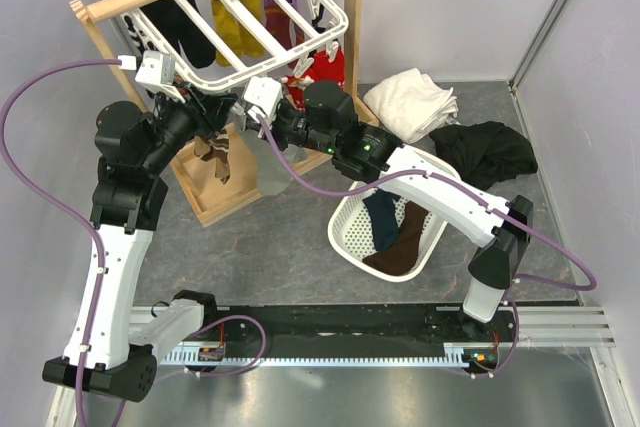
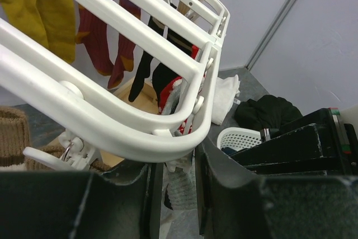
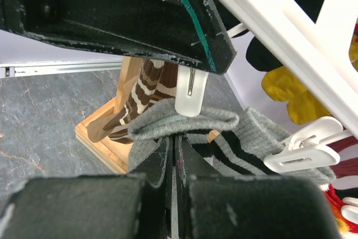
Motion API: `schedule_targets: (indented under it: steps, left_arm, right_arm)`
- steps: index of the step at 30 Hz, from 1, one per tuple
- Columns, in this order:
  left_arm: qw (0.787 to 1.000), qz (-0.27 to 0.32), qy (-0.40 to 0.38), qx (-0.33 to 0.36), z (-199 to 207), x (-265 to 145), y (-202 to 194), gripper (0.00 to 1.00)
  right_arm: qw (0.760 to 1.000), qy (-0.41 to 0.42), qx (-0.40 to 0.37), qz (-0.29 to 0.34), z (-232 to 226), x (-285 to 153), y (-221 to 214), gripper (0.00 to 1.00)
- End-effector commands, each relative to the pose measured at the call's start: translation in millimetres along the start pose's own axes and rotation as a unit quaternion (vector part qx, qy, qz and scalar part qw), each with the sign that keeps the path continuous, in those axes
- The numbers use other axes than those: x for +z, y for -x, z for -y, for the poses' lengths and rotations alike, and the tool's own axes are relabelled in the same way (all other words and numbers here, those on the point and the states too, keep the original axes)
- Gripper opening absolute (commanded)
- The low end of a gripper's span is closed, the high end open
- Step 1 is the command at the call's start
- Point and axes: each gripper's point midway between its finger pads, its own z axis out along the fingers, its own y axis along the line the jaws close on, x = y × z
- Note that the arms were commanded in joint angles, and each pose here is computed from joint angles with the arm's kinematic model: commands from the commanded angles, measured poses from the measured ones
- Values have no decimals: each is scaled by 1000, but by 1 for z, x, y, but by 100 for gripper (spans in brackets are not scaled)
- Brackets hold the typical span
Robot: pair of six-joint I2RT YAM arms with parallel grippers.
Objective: Clip the socks to the hanger
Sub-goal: Clamp the sock onto the hanger.
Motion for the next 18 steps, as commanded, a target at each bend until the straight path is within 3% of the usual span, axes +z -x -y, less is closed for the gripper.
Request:
schedule_targets:
  steps: [1, 18]
  left_arm:
    - [999, -22, 20, 29, -8, -3, -6, 2]
    - [998, -19, 51, 42, -17, -9, -1, 2]
  right_arm:
    - [999, -22, -20, 34, 12, -6, 34, 0]
    - [996, -54, -56, 41, 11, -17, 55, 0]
